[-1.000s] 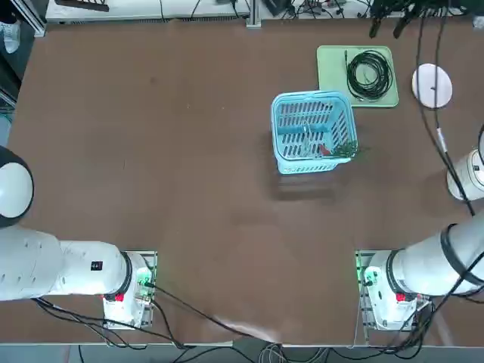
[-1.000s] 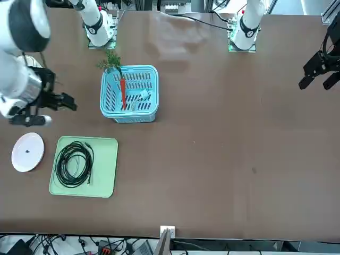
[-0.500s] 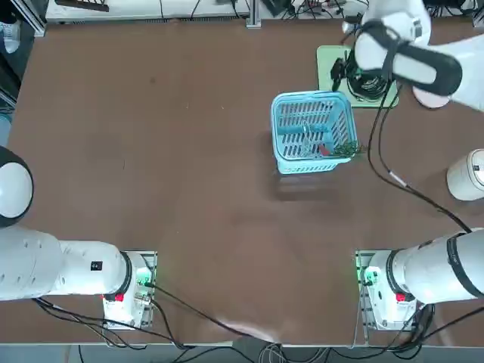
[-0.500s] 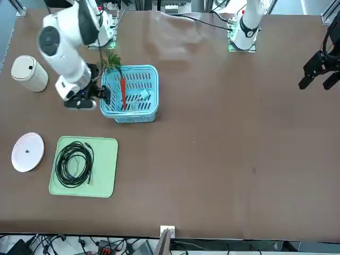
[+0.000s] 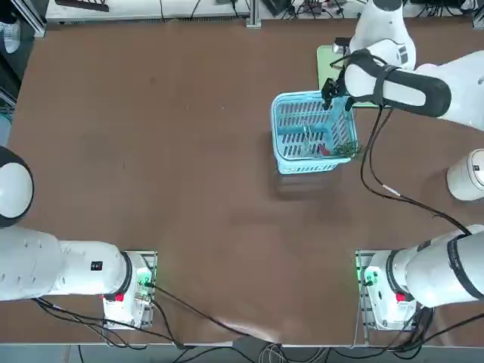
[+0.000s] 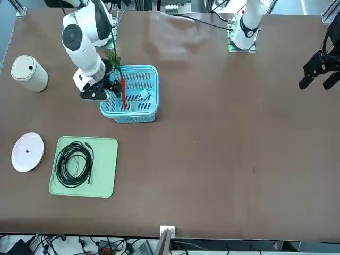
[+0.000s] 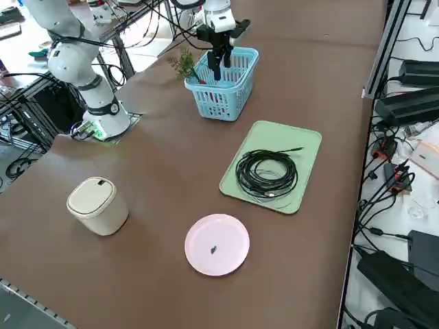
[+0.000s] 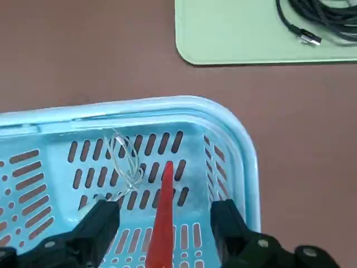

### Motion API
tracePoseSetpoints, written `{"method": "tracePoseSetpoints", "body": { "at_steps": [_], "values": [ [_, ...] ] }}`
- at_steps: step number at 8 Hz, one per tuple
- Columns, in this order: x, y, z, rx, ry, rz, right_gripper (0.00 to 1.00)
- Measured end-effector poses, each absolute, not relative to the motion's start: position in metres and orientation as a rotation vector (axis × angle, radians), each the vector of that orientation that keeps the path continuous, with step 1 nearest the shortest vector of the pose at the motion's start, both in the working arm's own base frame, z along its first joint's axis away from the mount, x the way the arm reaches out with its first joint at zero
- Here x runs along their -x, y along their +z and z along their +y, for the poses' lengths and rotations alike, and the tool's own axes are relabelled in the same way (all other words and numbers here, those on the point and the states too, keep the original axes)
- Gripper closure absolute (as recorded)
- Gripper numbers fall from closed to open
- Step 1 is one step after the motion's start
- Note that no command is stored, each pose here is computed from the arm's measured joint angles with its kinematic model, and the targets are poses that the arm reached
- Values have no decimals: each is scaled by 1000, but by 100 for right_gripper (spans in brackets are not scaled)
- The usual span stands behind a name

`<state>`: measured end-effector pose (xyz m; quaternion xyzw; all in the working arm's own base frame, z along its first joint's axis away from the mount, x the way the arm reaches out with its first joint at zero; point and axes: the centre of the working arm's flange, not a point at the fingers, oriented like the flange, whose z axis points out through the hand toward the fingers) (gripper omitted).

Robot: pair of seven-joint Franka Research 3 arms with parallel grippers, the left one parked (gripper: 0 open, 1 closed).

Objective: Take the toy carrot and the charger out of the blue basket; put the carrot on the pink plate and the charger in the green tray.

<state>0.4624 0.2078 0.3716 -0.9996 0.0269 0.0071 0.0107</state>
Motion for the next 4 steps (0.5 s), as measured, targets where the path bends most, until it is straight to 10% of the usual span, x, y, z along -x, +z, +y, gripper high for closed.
{"method": "tracePoseSetpoints", "body": {
  "at_steps": [4],
  "values": [
    [-448,339,228,3125,37,69,0]
  ]
}}
